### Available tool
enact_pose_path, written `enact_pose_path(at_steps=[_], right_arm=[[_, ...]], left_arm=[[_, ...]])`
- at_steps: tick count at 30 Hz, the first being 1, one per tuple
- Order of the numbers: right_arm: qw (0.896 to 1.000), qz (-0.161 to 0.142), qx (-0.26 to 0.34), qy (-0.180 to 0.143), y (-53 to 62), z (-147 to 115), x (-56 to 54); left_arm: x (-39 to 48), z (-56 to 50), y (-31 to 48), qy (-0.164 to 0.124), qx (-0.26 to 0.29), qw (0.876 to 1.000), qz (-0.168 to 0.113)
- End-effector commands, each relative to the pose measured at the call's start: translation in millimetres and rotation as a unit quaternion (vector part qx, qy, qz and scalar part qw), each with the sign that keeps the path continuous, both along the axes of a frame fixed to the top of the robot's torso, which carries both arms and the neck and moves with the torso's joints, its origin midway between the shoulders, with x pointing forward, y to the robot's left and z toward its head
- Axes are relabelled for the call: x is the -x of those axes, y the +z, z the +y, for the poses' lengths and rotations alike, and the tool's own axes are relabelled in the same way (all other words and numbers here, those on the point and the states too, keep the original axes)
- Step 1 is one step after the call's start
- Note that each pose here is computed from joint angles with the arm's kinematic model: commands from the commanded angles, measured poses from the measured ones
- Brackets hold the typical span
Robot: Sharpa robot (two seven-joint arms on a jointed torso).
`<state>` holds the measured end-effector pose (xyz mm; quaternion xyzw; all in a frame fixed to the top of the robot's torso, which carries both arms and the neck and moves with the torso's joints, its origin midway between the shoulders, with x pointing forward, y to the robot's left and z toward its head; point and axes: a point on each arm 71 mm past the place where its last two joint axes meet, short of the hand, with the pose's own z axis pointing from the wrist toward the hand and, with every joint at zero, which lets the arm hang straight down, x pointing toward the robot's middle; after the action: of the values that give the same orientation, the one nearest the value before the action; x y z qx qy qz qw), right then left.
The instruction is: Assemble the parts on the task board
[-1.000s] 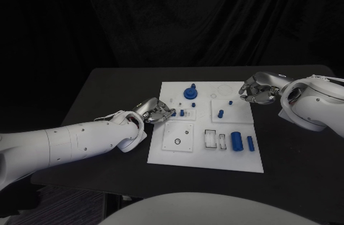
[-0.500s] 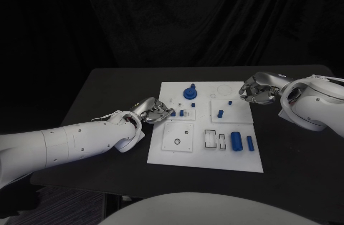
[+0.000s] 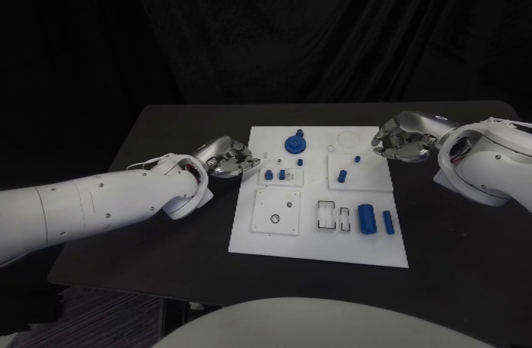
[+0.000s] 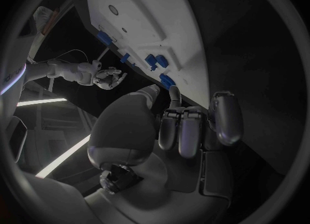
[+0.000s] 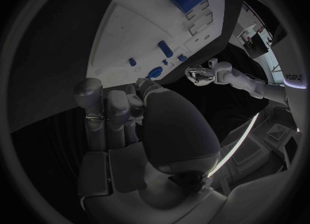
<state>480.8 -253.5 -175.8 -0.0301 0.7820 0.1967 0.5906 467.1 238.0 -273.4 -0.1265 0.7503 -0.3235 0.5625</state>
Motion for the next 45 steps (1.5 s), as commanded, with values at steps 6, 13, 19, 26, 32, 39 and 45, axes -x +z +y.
enact_pose_path(at_steps=[6, 13, 19, 26, 32, 39, 45], right_arm=[[1.0, -0.02, -0.013, 0.006, 5.1, 3, 0.5], [1.0, -0.02, -0.013, 0.007, 5.2, 4, 0.7], [1.0, -0.022, -0.016, 0.01, 5.7, 5, 1.8], [1.0, -0.022, -0.016, 0.011, 5.7, 5, 2.6], [1.0, -0.021, -0.015, 0.01, 5.5, 4, 2.8], [1.0, -0.018, -0.014, 0.009, 4.9, 4, 2.8], [1.0, -0.016, -0.012, 0.008, 4.4, 3, 2.7]], left_arm=[[-21.1, -16.1, 28.1, -0.072, 0.002, 0.996, 0.059], [-38.6, -27.8, 46.7, -0.105, -0.068, 0.99, 0.069], [-42.9, -37.9, 46.0, -0.132, -0.094, 0.982, 0.092], [-46.5, -46.7, 44.6, -0.155, -0.101, 0.977, 0.102], [-49.6, -50.3, 42.8, -0.163, -0.104, 0.975, 0.108], [-51.2, -53.4, 40.7, -0.169, -0.105, 0.974, 0.111], [-51.4, -54.7, 39.1, -0.174, -0.105, 0.972, 0.115]])
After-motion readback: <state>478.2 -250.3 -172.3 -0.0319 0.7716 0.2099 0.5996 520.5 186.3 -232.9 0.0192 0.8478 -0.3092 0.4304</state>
